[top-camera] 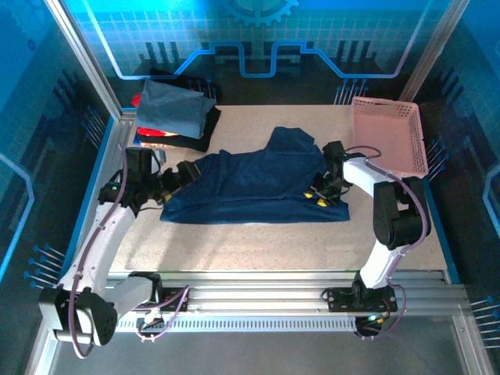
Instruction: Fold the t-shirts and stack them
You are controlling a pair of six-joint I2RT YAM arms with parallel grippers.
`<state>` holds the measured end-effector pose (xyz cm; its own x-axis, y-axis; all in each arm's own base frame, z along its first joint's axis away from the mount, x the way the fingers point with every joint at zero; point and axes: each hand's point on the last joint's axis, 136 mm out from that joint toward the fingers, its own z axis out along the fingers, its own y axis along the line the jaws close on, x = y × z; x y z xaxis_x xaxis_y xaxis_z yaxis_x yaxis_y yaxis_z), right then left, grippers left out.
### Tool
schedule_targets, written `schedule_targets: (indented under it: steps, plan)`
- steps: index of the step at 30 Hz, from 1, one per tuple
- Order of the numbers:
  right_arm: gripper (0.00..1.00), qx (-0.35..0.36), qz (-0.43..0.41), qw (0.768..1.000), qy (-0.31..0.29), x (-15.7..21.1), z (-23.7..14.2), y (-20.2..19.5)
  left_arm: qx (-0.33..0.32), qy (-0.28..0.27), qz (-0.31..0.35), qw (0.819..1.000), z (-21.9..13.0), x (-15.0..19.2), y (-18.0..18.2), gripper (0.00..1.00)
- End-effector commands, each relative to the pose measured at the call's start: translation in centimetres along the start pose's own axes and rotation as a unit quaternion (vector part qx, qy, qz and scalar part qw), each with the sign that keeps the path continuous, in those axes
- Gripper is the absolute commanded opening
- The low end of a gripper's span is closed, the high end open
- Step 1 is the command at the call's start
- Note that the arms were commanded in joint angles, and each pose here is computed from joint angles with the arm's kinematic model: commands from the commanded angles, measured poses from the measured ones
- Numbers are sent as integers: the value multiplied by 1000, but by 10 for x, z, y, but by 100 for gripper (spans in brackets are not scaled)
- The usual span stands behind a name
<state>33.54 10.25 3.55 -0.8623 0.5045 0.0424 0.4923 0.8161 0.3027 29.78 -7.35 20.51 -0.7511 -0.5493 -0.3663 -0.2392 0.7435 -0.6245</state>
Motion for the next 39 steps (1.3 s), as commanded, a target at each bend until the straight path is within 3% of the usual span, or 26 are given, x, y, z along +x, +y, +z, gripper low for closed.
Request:
schedule_targets:
  steps: [1,8,13,19,39]
  plan:
    - [42,1,7,1000,-4,-7,5,6,-11,-6,17,1000,-8,3,4,99]
    - [24,8,15,1000,-6,-16,14,7,-21,-5,19,1000,-6,5,10,99]
    - [9,-18,9,999,-28,-26,-4,27,-30,-1,21,999,-4,8,15,99]
    - [2,-39,-15,999,-34,-39,-16,54,-31,9,14,999,4,15,22,99]
    - [7,-79,-82,993,-12,-69,15,145,-89,51,-28,994,25,40,60,99]
